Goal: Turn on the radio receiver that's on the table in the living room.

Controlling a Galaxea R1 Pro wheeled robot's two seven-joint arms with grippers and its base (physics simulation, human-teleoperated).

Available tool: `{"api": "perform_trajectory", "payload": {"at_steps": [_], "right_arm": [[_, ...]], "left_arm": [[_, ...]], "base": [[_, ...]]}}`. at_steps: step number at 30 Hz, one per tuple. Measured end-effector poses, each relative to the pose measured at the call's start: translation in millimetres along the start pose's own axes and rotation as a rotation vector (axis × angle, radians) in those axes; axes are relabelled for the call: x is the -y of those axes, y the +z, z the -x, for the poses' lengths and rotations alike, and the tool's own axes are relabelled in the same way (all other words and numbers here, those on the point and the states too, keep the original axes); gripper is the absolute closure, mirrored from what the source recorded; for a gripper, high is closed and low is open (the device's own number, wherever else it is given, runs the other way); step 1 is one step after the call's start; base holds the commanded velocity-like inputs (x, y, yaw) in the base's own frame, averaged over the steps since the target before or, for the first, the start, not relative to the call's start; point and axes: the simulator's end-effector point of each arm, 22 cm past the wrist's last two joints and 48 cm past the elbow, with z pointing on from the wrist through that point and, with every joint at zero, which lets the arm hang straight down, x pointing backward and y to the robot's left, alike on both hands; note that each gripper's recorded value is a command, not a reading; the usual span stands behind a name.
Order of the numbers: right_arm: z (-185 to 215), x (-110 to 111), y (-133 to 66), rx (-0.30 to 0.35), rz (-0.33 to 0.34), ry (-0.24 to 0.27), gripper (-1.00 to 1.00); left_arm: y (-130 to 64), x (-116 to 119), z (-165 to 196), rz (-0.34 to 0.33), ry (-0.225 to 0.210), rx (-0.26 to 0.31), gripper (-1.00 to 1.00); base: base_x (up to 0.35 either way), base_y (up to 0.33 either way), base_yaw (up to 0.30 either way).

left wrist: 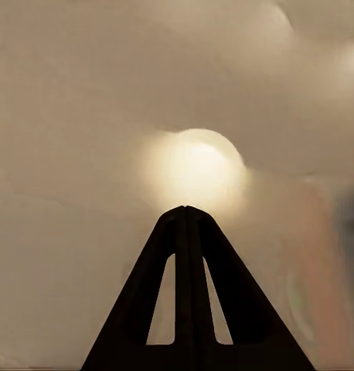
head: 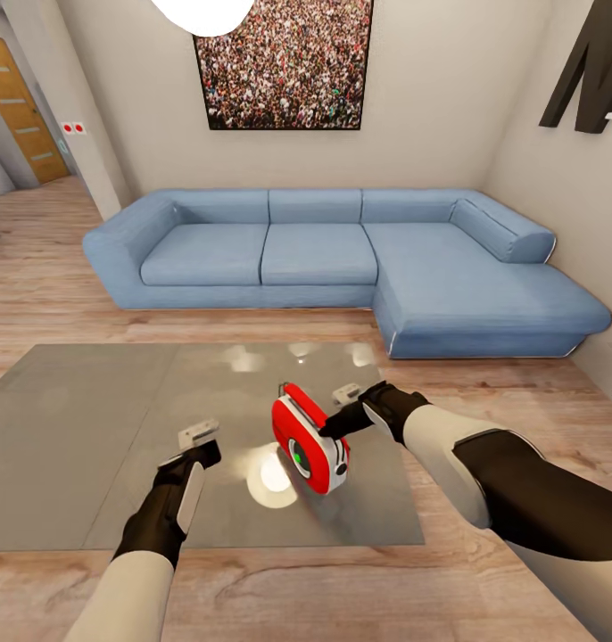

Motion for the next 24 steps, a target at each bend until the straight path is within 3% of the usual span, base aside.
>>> {"api": "perform_trajectory", "payload": {"at_steps": [7,21,22,24], "right_arm": [[-2.5,4.8,-0.5,-0.011,-0.017,-0.021,1.00],[-2.2,26.8,-2.1,-0.014,-0.117,-0.061,1.00],[2.7,31.6,-1.9,0.015,-0.144,0.004,1.00],[4.2,30.5,-1.9,0.021,-0.140,0.018,1.00]], "left_arm": [[0.3,-0.1,-2.1,0.000,0.001,-0.005,1.00],[0.3,-0.2,-2.1,0.000,0.001,-0.005,1.00],[0.4,-0.1,-2.2,0.000,0.001,-0.005,1.00],[0.4,-0.2,-2.2,0.000,0.001,-0.005,1.00]], "base": [[0.000,0.000,0.000],[0.000,0.000,0.000],[0.000,0.000,0.000],[0.000,0.000,0.000]]}}
